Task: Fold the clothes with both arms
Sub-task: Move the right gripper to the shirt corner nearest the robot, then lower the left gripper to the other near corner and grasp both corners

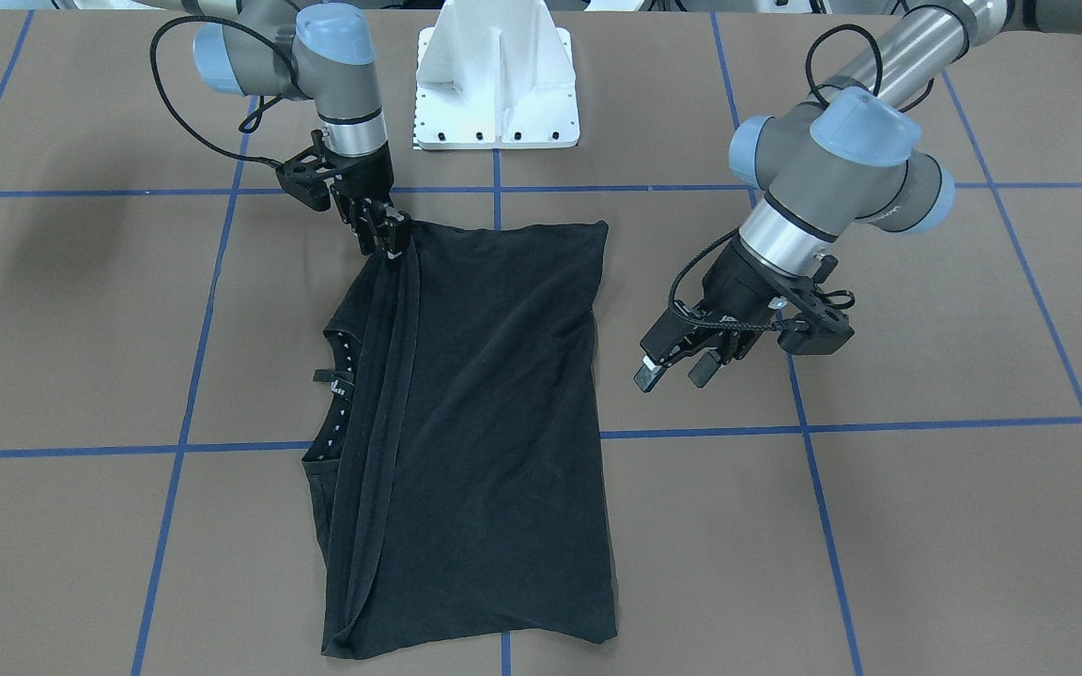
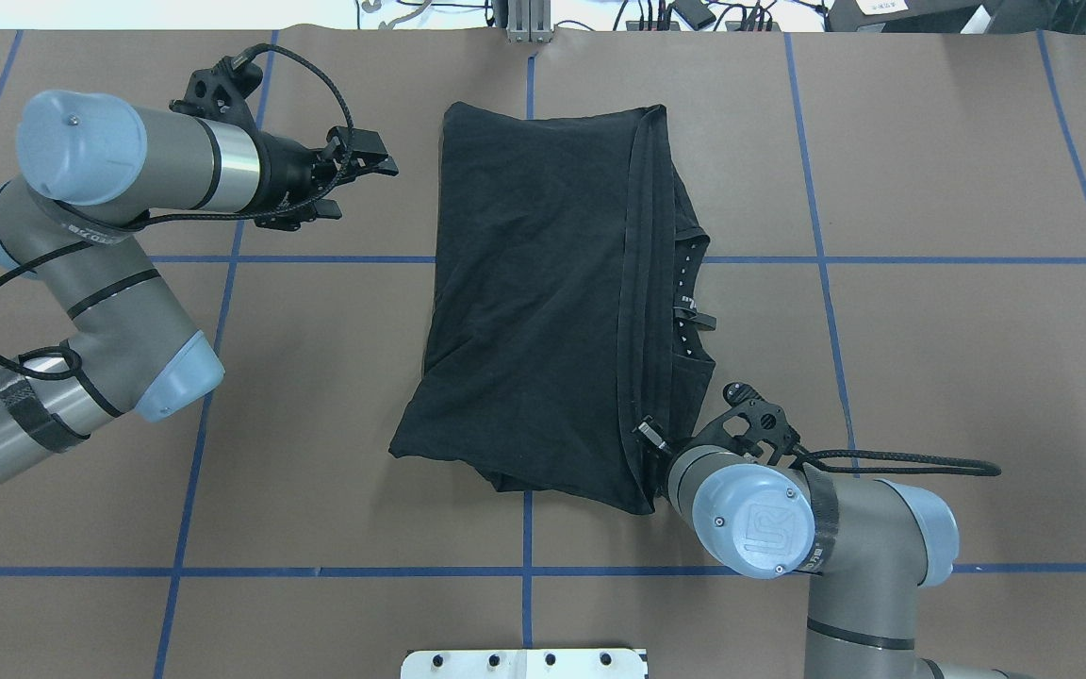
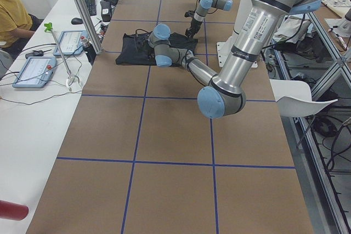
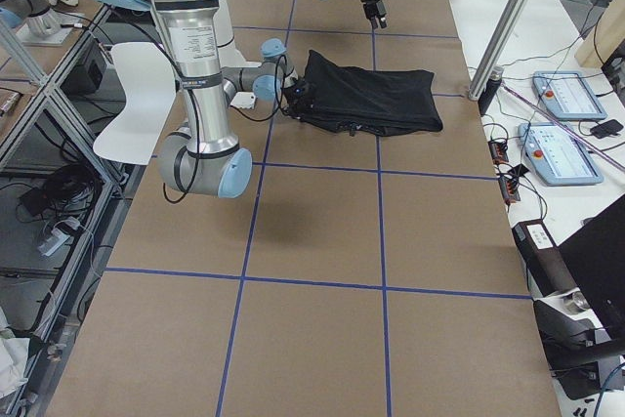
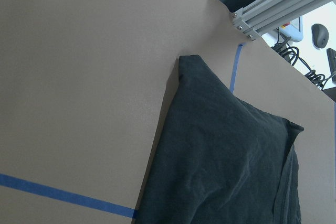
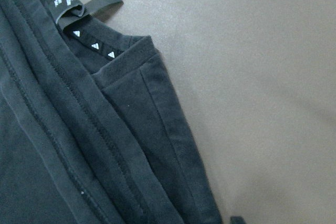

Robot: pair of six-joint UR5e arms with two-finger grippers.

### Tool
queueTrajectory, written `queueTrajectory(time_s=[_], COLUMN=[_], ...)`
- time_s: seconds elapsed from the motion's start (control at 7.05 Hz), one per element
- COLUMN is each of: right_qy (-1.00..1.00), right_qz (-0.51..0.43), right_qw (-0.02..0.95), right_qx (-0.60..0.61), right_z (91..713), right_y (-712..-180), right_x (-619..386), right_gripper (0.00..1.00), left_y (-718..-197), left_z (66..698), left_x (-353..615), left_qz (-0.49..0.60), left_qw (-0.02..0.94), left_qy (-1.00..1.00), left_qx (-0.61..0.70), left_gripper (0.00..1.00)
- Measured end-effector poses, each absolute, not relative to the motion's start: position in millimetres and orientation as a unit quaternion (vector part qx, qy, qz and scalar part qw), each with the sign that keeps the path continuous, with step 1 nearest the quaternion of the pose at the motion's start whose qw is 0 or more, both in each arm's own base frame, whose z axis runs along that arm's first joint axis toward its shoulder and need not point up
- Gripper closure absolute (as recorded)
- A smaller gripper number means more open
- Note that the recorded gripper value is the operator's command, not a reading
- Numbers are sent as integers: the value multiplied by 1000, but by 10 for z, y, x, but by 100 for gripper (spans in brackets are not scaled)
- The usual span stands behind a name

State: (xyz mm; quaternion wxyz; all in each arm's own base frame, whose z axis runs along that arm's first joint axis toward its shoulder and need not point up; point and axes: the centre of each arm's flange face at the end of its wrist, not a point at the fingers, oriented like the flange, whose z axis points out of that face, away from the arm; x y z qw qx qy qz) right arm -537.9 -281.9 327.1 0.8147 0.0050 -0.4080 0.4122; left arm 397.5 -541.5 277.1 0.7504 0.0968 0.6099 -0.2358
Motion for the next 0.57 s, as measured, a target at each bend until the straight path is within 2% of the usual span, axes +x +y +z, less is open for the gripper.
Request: queueTrajectory(time_s=[0.57], right_qy=[-416], right_qz=[411], right_qw=[811], right_qx=[2], right_z=[3173], right_y=[-2807], right_x=[-5318], right_gripper=[100], left_y=[-5401], left_z=[2770], left_x=[3973], left_qz=[-236], left_qw=[750], left_qy=[611], left_qx=[96], left_gripper=[0])
